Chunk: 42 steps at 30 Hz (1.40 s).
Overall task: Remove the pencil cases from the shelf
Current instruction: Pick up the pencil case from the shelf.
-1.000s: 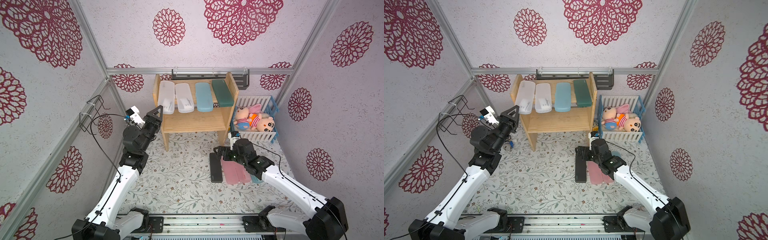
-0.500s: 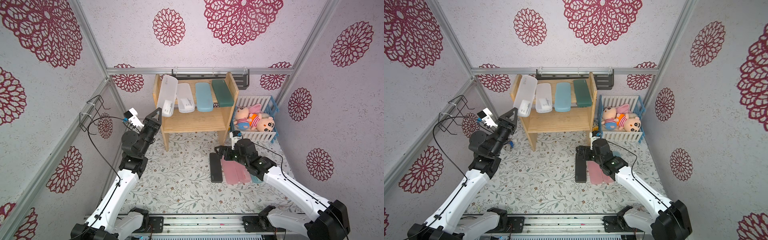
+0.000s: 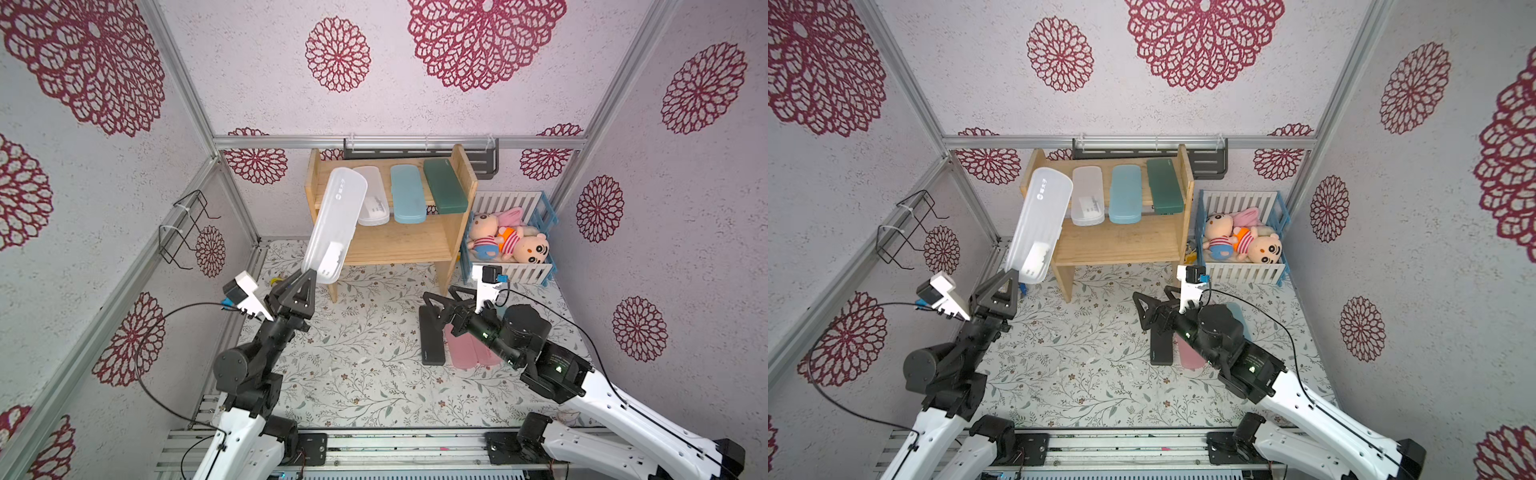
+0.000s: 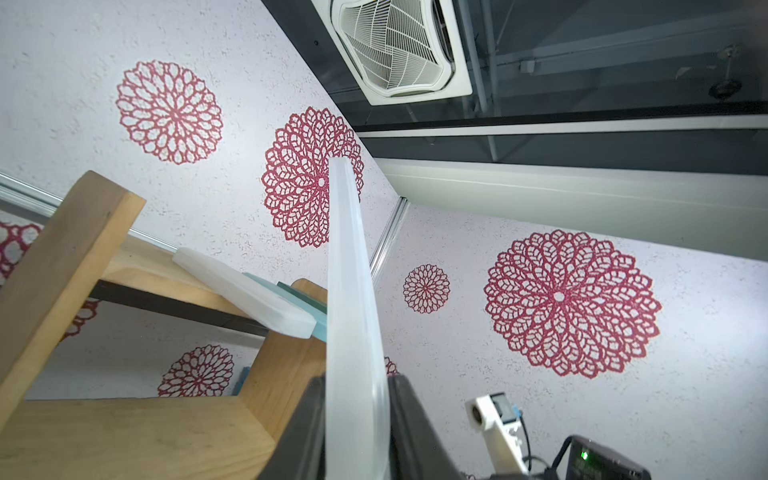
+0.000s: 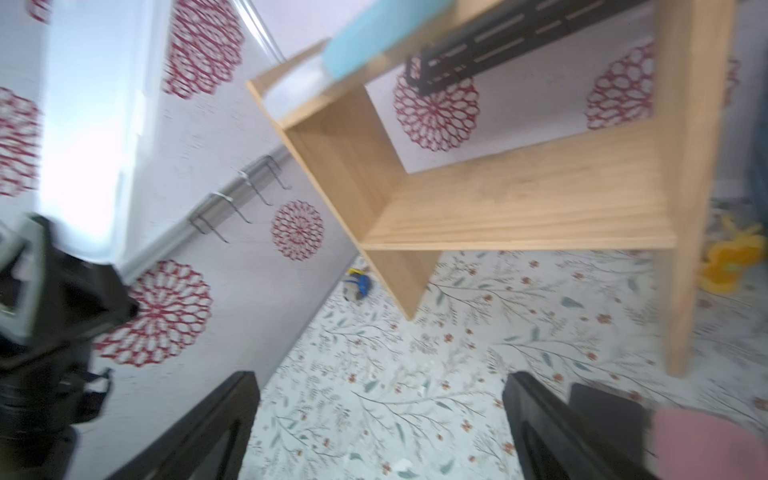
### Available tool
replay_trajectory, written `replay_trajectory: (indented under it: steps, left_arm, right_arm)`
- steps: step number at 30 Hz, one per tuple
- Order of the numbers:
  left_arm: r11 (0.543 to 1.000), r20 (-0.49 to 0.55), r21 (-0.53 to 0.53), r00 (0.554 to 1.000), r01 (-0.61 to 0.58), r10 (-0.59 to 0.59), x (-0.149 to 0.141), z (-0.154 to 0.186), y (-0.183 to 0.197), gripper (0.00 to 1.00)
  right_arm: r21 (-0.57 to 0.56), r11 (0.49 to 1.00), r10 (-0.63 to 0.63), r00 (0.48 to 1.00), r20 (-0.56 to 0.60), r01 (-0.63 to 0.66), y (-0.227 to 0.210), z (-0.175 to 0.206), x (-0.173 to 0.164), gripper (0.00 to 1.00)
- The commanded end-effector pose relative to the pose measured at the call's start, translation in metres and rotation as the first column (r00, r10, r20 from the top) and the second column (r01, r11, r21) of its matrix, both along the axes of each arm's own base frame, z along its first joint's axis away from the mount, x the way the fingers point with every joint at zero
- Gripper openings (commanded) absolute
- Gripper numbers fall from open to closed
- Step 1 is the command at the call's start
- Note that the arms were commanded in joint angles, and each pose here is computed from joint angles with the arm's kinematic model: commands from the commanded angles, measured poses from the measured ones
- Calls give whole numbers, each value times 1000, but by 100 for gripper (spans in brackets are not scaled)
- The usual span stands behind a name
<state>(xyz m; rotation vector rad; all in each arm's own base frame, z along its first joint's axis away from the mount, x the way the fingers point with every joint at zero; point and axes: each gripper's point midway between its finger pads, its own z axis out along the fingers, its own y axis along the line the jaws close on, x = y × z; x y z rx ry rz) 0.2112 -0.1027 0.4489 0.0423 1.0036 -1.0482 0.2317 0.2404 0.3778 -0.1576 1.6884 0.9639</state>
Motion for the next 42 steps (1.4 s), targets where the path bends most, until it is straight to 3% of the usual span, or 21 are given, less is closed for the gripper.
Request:
replay_trajectory:
  steps: [1, 7, 13, 24, 36, 42]
  left_arm:
    - [992, 57, 115, 997, -60, 54, -19, -13, -1, 0]
    - [971, 89, 217, 993, -98, 80, -43, -15, -2, 0]
    - [959, 88, 213, 981, -187, 172, -54, -19, 14, 0]
    - [943, 78, 251, 976, -216, 203, -62, -18, 19, 0]
    - [915, 84, 319, 969, -246, 231, -71, -26, 20, 0]
    - [900, 80, 351, 966, -258, 246, -72, -30, 21, 0]
  right_arm:
    - [225, 967, 107, 991, 80, -123, 21, 57, -18, 99]
    - [373, 868, 292, 944, 152, -329, 86, 84, -33, 99]
    - [373, 838, 356, 917, 180, -399, 146, 110, -35, 99]
    - [369, 857, 367, 929, 54, -360, 209, 106, -5, 99]
    - [308, 898, 338, 941, -24, -314, 235, 108, 12, 98]
    - [263, 925, 299, 953, -54, -275, 238, 96, 19, 82]
